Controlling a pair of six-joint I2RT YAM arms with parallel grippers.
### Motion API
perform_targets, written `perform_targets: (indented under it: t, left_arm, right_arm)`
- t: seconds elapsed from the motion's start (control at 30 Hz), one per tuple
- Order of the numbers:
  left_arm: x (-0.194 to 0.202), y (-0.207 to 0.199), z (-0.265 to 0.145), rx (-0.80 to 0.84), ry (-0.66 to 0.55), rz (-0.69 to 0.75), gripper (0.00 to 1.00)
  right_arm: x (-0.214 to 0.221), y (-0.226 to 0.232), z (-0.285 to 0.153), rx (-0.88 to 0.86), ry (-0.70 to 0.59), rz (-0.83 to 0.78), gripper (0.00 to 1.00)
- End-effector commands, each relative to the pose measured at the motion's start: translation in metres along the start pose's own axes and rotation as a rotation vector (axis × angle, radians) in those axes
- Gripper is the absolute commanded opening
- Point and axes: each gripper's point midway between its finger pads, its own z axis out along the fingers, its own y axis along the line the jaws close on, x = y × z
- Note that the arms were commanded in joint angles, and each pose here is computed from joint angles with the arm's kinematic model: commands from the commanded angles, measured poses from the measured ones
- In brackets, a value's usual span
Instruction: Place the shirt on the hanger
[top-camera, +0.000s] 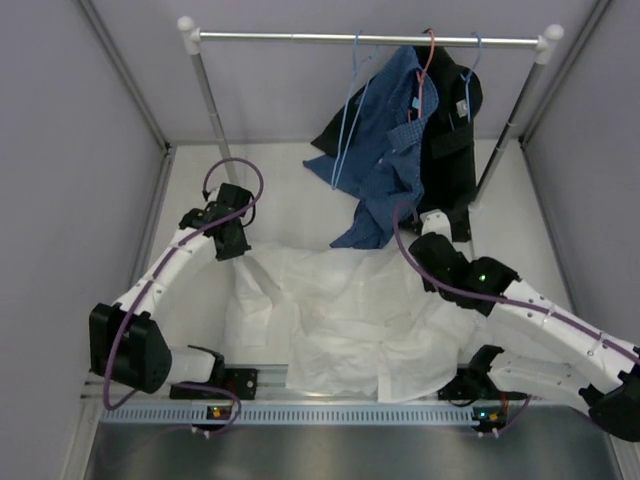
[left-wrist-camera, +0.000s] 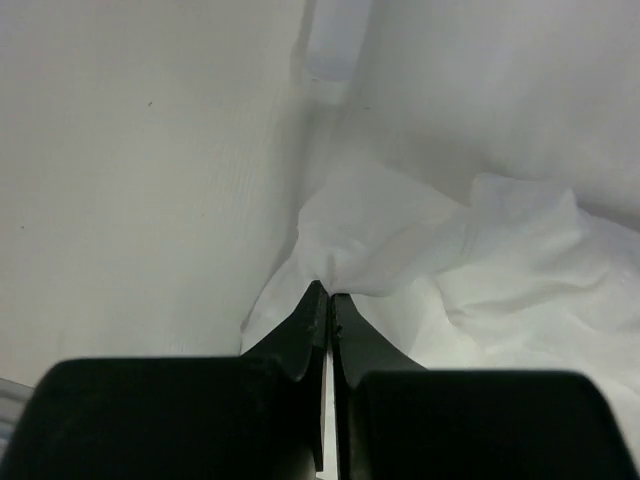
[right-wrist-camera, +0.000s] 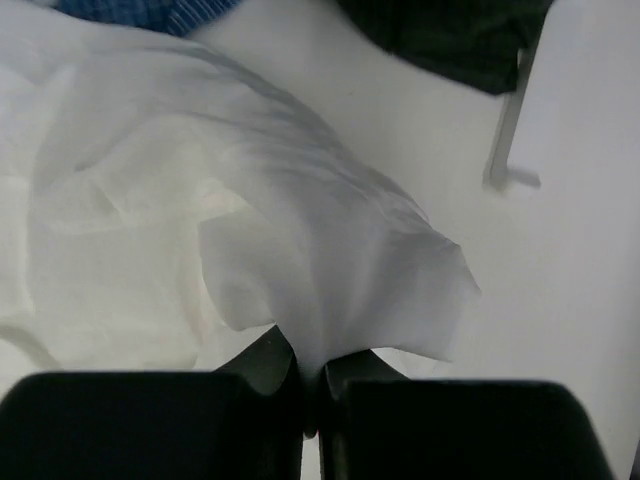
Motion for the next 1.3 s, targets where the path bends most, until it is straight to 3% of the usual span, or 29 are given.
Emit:
perform_targets:
  t: [0.0, 0.13, 0.17, 0.2, 0.23, 0.27, 0.3, 0.33, 0.37, 0.43, 0.47, 0.57, 0.67, 0.77, 0.87, 1.27]
  left_arm:
    - [-0.016, -0.009, 0.004, 0.134, -0.054, -0.168, 0.00]
    - [-0.032, -0.034, 0.005, 0.257, -0.095, -0.183, 0.00]
    - [-0.037, -0.042, -0.001, 0.301, -0.105, -0.181, 0.03]
    - [-0.041, -0.048, -0.008, 0.334, -0.115, -0.174, 0.11]
    - [-0.048, -0.049, -0.023, 0.366, -0.156, -0.160, 0.47]
    - [-0.048, -0.053, -0.034, 0.382, -0.181, -0.137, 0.67]
    - [-0.048, -0.052, -0.044, 0.389, -0.205, -0.122, 0.78]
    - [-0.050, -0.050, -0.068, 0.418, -0.262, -0.107, 0.98]
    - [-0.042, -0.046, -0.079, 0.417, -0.264, -0.093, 0.98]
    - [-0.027, -0.053, -0.108, 0.463, -0.286, -0.054, 0.98]
    - [-0.026, -0.044, -0.121, 0.446, -0.329, -0.070, 0.98]
    - [0.006, -0.037, -0.137, 0.470, -0.280, -0.080, 0.98]
    - [0.033, -0.029, -0.137, 0.515, -0.253, -0.111, 0.98]
    - [0.037, -0.018, -0.135, 0.509, -0.282, -0.146, 0.98]
    - [0.034, -0.010, -0.140, 0.514, -0.325, -0.122, 0.98]
    - [0.032, 0.002, -0.134, 0.465, -0.374, -0.072, 0.98]
  right_arm:
    - [-0.007, 0.002, 0.011, -0.092, -0.024, 0.151, 0.00]
    - [-0.008, -0.009, 0.030, -0.063, -0.015, 0.194, 0.15]
    - [-0.013, -0.014, 0.032, -0.051, -0.020, 0.200, 0.29]
    - [-0.017, -0.018, 0.036, -0.036, -0.015, 0.175, 0.36]
    - [-0.034, -0.022, 0.032, -0.029, -0.045, 0.176, 0.42]
    - [-0.042, -0.030, 0.032, -0.001, -0.055, 0.173, 0.59]
    - [-0.049, -0.033, 0.032, 0.005, -0.060, 0.143, 0.64]
    - [-0.066, -0.036, 0.022, -0.003, -0.095, 0.137, 0.67]
    - [-0.076, -0.035, 0.015, -0.022, -0.122, 0.131, 0.78]
    - [-0.102, -0.036, -0.012, -0.087, -0.239, 0.147, 0.89]
    - [-0.113, -0.020, -0.037, -0.233, -0.322, 0.133, 0.96]
    - [-0.109, 0.040, -0.080, -0.628, -0.421, 0.035, 0.93]
    - [-0.062, 0.089, -0.081, -0.775, -0.330, -0.087, 0.85]
    - [-0.004, 0.136, -0.064, -0.758, -0.243, -0.257, 0.83]
    - [0.026, 0.153, -0.050, -0.625, -0.204, -0.374, 0.81]
    - [0.091, 0.195, -0.004, -0.487, -0.087, -0.650, 0.77]
